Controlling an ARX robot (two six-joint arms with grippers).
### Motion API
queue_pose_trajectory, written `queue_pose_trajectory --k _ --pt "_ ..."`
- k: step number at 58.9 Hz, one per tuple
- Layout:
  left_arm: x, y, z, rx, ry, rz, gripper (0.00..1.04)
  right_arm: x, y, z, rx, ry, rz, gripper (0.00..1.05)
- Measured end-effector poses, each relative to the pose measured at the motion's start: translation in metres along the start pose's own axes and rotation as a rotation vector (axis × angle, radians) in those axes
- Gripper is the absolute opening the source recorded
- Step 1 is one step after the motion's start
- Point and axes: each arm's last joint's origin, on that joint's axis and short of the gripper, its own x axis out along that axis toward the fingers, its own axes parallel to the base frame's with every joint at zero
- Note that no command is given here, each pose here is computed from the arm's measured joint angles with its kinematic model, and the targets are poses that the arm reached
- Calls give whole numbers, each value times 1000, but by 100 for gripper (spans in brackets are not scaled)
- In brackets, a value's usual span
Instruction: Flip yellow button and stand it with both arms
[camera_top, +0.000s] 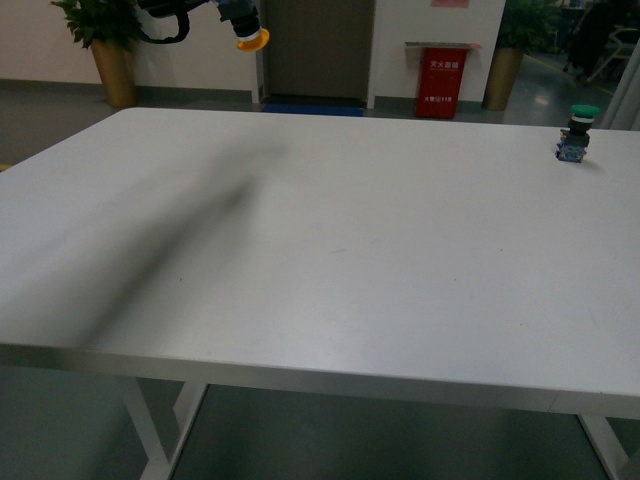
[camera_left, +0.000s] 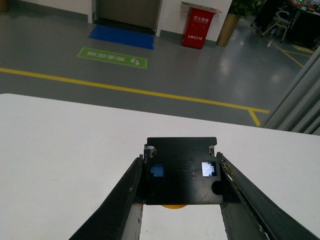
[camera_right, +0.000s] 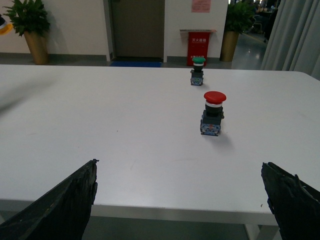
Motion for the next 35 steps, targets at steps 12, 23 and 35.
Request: queue_pose_trajectory --k 12,23,35 --pt "2 -13 -8 -114 -34 -102 36 0 0 0 0 0 0 98" --pt "-6 -44 -19 -373 5 -463 36 0 0 0 0 0 0 98" --pt "-24 -84 -42 -652 159 -861 36 0 0 0 0 0 0 98"
